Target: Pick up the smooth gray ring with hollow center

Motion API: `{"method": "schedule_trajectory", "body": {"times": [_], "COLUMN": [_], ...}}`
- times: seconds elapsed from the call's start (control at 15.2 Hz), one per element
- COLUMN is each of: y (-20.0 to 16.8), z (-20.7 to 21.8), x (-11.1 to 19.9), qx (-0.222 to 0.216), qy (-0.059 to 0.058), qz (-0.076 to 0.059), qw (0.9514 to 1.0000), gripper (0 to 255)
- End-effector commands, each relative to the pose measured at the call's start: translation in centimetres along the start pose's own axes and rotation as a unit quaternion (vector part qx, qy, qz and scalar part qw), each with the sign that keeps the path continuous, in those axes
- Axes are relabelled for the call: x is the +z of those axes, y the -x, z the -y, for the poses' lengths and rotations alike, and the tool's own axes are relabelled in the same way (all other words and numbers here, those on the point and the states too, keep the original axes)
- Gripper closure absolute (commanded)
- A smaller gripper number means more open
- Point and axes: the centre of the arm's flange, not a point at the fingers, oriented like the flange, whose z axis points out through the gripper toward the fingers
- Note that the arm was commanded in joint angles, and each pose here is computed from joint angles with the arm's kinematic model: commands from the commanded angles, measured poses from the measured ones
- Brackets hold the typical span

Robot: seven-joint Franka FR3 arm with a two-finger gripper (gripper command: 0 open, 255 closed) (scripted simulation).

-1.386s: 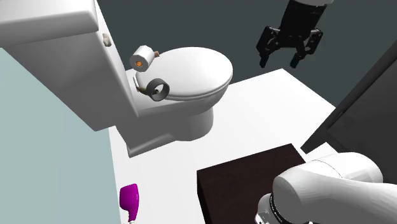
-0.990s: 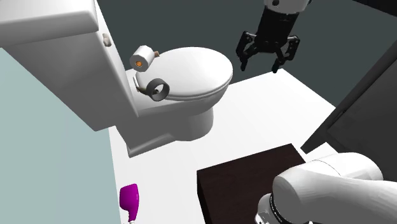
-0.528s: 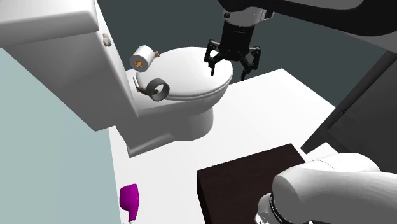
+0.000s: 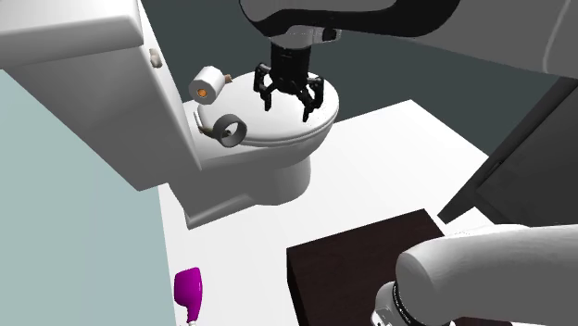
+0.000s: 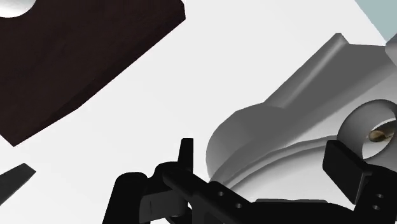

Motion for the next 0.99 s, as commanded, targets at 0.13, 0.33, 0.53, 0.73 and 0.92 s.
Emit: {"method": "schedule_trajectory", "body": {"times": [0.13, 0.33, 0.53, 0.73, 0.92], "y": [-0.7, -1.5, -2.6, -3.9, -5.5], "z": [4.9, 8.5, 12.1, 15.5, 18.9], "x": [2.0, 3.5, 5.0, 6.5, 8.0], "qx": [0.053, 0.091, 0.129, 0.167, 0.204], "qy": [0.001, 0.002, 0.003, 0.004, 0.005], "qz": [0.002, 0.003, 0.004, 0.005, 0.007], "qw": [0.9986, 0.9958, 0.9916, 0.9859, 0.9788], "gripper": [0, 0, 0, 0, 0]}}
